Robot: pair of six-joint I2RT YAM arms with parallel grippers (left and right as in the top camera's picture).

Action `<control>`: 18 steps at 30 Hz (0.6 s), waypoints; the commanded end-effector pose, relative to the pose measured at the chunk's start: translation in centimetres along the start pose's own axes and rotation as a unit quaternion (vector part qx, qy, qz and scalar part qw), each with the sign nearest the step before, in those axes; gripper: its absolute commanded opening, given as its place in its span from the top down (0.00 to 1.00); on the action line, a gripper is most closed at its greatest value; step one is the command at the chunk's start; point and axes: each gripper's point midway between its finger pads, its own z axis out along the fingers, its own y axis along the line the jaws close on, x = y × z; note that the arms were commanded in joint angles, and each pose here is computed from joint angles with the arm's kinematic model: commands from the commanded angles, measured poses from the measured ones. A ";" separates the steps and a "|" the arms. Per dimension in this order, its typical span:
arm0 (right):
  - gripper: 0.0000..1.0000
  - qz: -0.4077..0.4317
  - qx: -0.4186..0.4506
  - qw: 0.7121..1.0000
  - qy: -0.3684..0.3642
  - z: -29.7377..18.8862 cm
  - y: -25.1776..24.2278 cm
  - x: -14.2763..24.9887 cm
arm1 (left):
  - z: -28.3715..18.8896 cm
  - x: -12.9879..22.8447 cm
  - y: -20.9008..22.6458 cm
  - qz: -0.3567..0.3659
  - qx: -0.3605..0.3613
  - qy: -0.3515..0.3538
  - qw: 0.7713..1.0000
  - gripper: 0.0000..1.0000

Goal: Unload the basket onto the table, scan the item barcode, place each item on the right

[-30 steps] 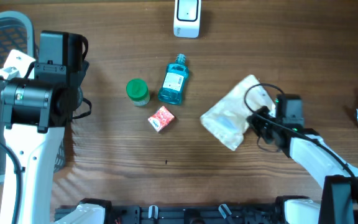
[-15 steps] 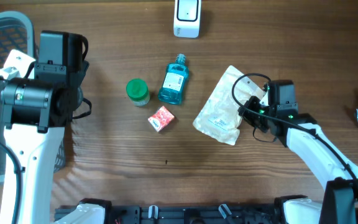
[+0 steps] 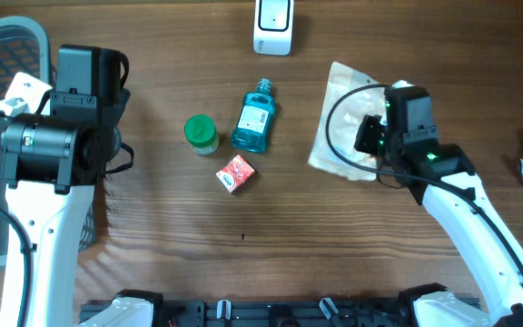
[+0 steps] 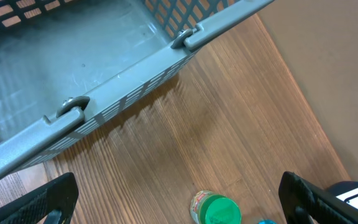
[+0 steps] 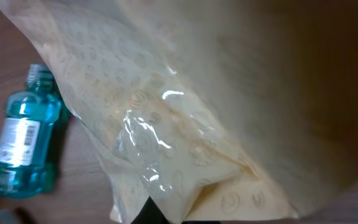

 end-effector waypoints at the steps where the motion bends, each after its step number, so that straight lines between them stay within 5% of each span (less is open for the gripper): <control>1: 0.95 -0.110 0.054 0.991 -0.052 -1.2 0.1 -1.9 | 0.1 -0.1 0.1 -0.006 -0.003 -0.002 1.000 0.00; 8: 0.95 -0.222 0.210 0.940 -0.149 -4.4 0.7 -4.2 | 0.1 -0.1 0.1 -0.006 -0.003 -0.002 1.000 0.00; 18: 0.95 -0.358 0.212 0.888 -0.194 -7.1 7.3 -1.9 | 0.1 -0.1 0.1 -0.006 -0.003 -0.002 1.000 0.00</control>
